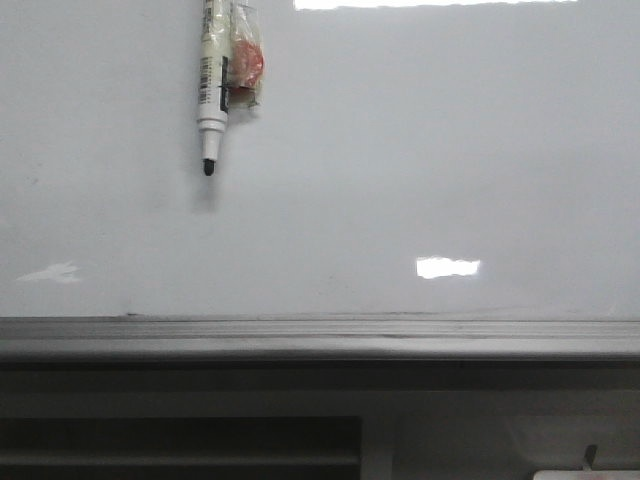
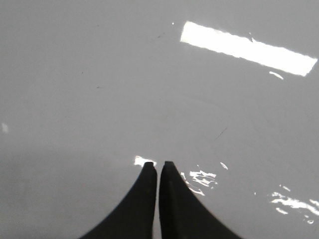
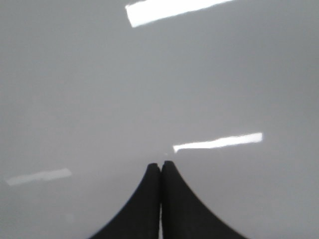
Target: Write number 2 on whiteboard
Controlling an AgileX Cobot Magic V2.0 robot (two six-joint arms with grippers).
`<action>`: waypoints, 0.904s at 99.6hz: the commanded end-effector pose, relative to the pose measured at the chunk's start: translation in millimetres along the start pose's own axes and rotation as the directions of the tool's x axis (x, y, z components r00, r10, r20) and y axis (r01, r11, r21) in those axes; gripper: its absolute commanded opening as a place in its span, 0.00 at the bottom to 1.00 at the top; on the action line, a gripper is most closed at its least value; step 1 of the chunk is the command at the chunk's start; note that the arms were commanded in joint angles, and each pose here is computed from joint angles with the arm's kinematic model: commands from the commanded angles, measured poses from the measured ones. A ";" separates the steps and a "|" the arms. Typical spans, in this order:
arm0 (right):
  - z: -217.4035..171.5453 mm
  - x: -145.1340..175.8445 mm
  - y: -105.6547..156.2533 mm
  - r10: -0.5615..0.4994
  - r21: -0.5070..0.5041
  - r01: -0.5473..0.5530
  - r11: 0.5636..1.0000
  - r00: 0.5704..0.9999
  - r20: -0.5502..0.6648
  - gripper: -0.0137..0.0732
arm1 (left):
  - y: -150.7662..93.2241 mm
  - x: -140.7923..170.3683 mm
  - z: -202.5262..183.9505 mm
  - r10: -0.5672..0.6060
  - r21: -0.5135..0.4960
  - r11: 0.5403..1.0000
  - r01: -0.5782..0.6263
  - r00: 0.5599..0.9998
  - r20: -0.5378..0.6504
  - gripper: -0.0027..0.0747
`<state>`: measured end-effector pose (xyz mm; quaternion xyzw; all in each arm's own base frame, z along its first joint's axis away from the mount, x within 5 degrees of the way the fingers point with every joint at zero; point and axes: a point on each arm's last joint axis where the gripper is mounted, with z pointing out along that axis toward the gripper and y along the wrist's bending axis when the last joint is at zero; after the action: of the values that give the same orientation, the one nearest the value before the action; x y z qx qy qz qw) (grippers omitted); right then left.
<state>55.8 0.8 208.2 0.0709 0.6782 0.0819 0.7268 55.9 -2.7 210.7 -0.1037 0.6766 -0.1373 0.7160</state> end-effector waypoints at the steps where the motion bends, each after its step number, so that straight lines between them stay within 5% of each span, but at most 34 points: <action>1: -0.7 -1.4 -4.7 0.120 0.028 -0.123 0.992 0.989 0.089 0.08 | 2.5 -5.0 -2.2 -0.142 -0.002 0.990 0.143 0.985 0.094 0.01; 13: -1.3 -7.3 -3.9 0.234 0.018 -0.237 0.971 0.967 0.104 0.08 | 1.8 -8.2 -2.7 -0.286 0.011 0.958 0.286 0.953 0.101 0.01; 25: -2.7 -22.9 5.6 0.233 -0.032 -0.232 0.972 0.971 0.059 0.09 | -7.3 -17.6 -4.3 -0.284 0.052 0.958 0.282 0.957 0.056 0.01; 38: 3.4 -39.1 18.7 0.137 -0.074 -0.145 0.987 0.985 -0.105 0.10 | -24.4 -36.6 -4.5 -0.187 0.100 0.976 0.192 0.981 -0.057 0.01; 51: 17.8 -55.1 26.7 0.071 -0.088 -0.094 0.992 0.967 -0.244 0.10 | -40.2 -51.2 0.0 0.032 0.180 0.984 0.005 0.978 -0.204 0.01; 70: 33.2 -71.6 36.8 0.013 -0.163 -0.063 0.985 0.956 -0.292 0.10 | -56.6 -70.7 6.0 0.082 0.337 0.941 -0.005 0.973 -0.214 0.01; 81: 35.0 -71.1 41.8 0.003 -0.211 -0.074 0.975 0.948 -0.317 0.22 | -64.4 -72.1 12.0 0.078 0.399 0.916 0.034 0.962 -0.263 0.04; 90: 34.4 -70.4 44.9 0.000 -0.242 -0.084 0.967 0.945 -0.327 0.42 | -70.8 -71.8 19.7 0.040 0.427 0.899 0.096 0.954 -0.298 0.17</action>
<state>81.3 29.1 273.4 -0.0177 0.7919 0.1902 0.5800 59.6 -42.1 285.8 0.0881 0.7493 -0.2774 0.5948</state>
